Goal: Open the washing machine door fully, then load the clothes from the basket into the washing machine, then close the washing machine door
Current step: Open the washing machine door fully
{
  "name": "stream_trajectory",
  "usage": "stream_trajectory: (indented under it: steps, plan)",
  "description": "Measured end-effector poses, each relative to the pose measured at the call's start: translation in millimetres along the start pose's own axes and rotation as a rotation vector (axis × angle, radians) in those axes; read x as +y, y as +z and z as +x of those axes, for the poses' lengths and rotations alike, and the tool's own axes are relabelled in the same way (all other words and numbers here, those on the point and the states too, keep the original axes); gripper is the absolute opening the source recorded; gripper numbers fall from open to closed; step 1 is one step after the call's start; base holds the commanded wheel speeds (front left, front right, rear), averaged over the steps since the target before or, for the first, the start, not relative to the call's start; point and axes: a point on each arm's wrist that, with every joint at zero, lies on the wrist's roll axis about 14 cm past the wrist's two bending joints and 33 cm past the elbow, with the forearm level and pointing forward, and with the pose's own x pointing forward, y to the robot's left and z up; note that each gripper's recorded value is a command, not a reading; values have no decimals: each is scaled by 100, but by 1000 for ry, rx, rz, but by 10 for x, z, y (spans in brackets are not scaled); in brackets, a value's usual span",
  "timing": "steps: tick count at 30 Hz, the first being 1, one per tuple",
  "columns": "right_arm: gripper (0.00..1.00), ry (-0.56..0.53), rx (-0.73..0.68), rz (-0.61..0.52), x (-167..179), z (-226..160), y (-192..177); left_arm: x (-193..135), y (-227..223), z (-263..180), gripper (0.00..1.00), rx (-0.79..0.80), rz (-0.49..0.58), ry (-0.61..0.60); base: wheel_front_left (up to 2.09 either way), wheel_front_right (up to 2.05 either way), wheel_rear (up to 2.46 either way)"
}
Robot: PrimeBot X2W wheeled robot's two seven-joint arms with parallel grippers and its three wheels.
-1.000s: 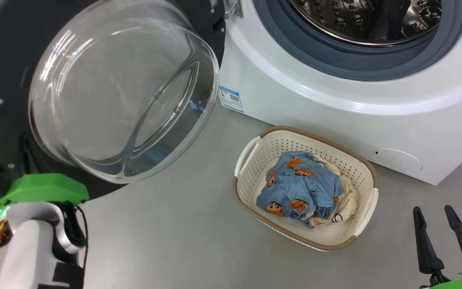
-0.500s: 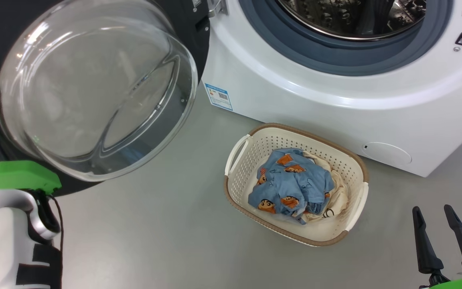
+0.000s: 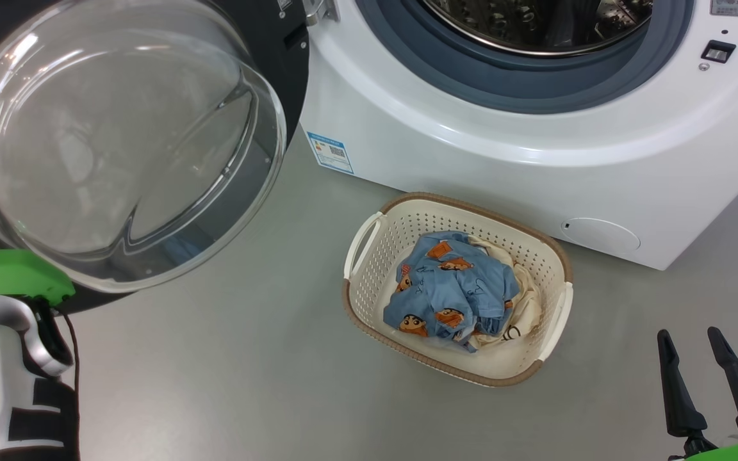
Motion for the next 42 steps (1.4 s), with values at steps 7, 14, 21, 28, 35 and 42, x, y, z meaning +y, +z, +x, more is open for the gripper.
stream_trajectory:
  steps: [7,14,21,28,35,42]
  plan:
    - [100,-3,-1,-1,-5,-7,4,11,30,24,0,-7,5,2,0,0,0]
    - [100,0,-11,-1,29,-14,50,4,71,-8,0,-14,-43,-1,0,0,0]
    - [100,5,-49,-4,104,-48,199,-117,421,-102,44,-122,-138,-84,0,0,0]
    - [100,2,-82,-12,153,-144,344,-278,710,-356,100,-225,-194,-202,0,0,0]
    - [100,-28,-125,-22,90,-260,502,-654,872,-608,100,-279,-254,-352,0,0,0]
    - [100,-84,-184,-61,-52,-456,714,-1032,678,-913,100,-217,-297,-492,0,0,0]
